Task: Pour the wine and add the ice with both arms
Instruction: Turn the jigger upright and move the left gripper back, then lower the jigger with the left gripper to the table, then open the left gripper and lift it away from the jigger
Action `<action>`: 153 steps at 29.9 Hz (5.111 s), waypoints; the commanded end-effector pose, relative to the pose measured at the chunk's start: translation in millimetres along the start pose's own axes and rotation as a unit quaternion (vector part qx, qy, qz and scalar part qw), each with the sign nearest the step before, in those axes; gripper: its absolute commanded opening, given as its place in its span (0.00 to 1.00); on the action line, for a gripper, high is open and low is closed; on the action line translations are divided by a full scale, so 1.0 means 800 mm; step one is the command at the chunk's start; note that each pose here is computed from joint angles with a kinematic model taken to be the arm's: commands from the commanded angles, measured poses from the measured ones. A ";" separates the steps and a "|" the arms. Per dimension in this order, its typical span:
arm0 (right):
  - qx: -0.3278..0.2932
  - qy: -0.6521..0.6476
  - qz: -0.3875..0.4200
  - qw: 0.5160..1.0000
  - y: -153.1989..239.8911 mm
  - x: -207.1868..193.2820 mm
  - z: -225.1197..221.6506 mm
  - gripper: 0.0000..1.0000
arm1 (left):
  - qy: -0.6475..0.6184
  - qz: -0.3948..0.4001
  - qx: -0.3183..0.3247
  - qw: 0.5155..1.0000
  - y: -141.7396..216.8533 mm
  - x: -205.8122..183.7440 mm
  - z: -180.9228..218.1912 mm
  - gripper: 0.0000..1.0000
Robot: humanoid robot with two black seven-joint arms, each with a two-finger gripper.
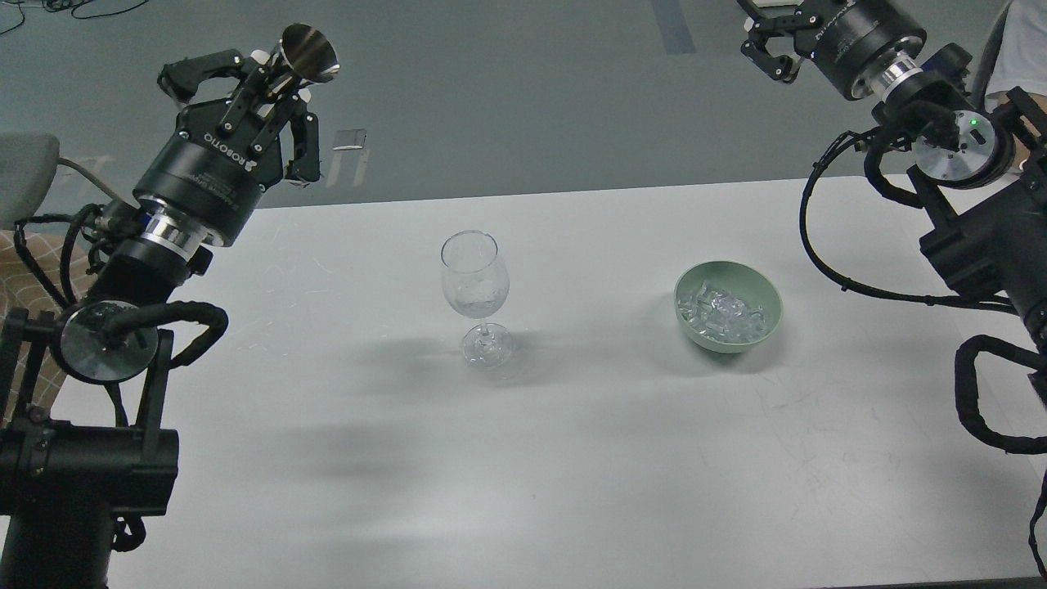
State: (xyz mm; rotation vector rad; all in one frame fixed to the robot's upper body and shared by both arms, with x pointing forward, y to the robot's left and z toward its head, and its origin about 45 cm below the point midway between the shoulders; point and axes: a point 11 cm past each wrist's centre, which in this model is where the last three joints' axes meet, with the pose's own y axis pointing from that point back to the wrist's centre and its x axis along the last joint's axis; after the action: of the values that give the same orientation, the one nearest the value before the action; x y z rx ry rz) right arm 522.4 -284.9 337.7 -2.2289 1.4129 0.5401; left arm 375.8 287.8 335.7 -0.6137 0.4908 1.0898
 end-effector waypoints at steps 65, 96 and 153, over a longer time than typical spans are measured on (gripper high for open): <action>-0.030 -0.019 0.021 0.999 0.019 0.020 0.055 1.00 | 0.236 0.286 -0.019 0.929 0.050 0.256 -0.121 0.46; -0.029 -0.018 0.020 0.999 0.018 0.020 0.053 1.00 | 0.233 0.277 -0.017 0.932 0.044 0.252 -0.116 0.57; -0.136 0.355 -0.100 0.919 0.003 -0.055 0.033 1.00 | 0.069 0.118 -0.059 0.989 -0.080 0.135 0.061 0.96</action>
State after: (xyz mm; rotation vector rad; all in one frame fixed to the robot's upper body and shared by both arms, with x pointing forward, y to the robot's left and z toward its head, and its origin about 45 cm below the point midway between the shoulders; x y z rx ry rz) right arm 506.9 -253.3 333.9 -2.8067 1.5073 -0.0382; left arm 482.4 370.2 313.9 -0.7263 0.6769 1.3549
